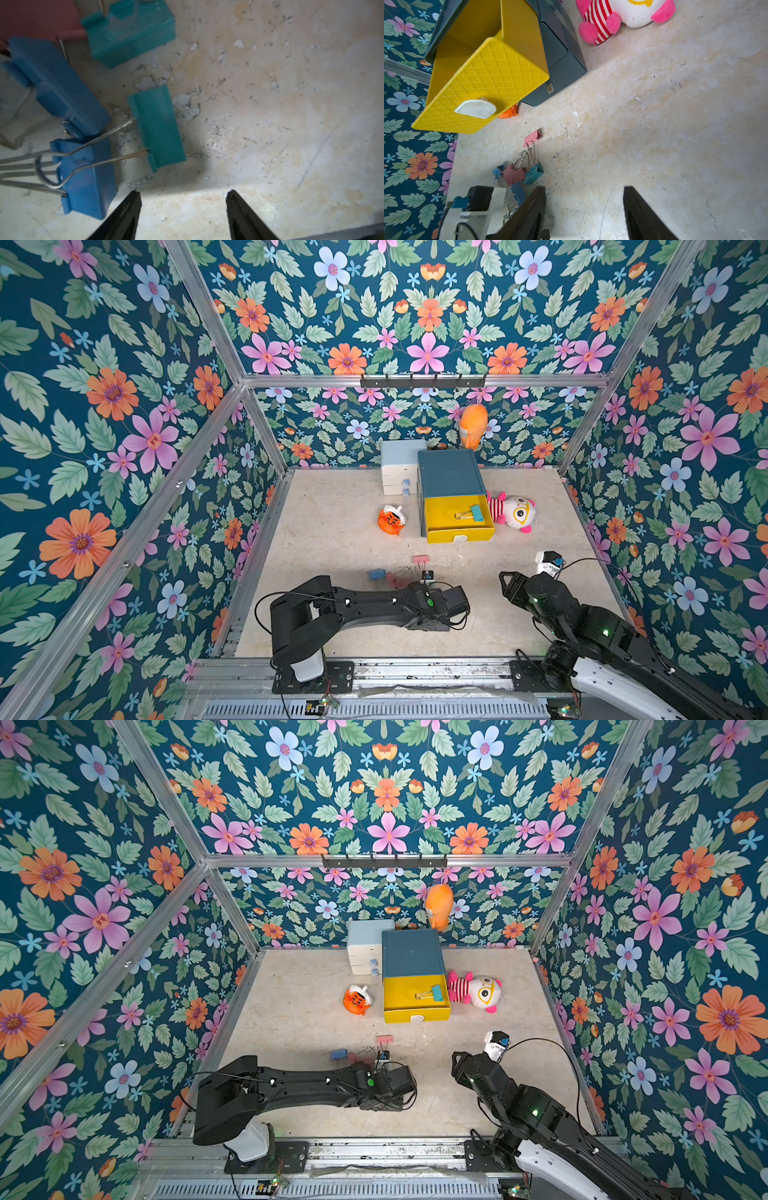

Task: Put the binder clips in the drawer according to color
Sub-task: Pick up the binder clip at the center of the board.

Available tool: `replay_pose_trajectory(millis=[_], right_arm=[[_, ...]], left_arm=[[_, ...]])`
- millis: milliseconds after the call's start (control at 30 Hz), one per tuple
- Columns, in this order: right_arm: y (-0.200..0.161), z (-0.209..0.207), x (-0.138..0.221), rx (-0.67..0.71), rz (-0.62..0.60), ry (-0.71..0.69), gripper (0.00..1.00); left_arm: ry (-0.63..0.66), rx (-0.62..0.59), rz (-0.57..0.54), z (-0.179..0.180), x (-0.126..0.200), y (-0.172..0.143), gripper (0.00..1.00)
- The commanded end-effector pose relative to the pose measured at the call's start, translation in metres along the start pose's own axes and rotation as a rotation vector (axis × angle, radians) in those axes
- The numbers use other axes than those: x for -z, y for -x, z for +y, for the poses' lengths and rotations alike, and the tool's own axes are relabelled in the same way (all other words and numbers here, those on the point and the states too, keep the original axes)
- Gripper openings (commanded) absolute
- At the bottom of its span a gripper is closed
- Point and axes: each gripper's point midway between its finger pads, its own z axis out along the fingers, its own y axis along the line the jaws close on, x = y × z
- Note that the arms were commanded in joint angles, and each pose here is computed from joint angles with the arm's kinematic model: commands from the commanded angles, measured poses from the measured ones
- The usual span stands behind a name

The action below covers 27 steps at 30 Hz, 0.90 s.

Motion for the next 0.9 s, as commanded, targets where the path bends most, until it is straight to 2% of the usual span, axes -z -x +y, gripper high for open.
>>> replay_pose_trajectory(millis=[0,167,333,633,867], right_arm=[[0.003,-0.001,0.001,0.004,-0.020,0.000,0.62],[0.005,-0.002,0.003,0.006,-0.027,0.004,0.62],[0.004,-0.004,0.003,0.004,-0.033,0.005,0.63],[0.003,-0.003,0.001,-0.003,-0.028,0.012,0.63],[0.003,0.000,0.000,0.003,-0.024,0.010,0.63]], left_arm=[[0.045,0.044,-0.034,0.008,-0.008,0.006,0.70],[0.104,0.048,-0.070,0.014,-0.015,0.012,0.68],[0.107,0.053,-0.087,0.014,-0.020,0.020,0.65],[0.137,0.020,-0.118,0.012,-0.025,0.027,0.49],[0.137,0.011,-0.143,0.014,-0.020,0.031,0.29]])
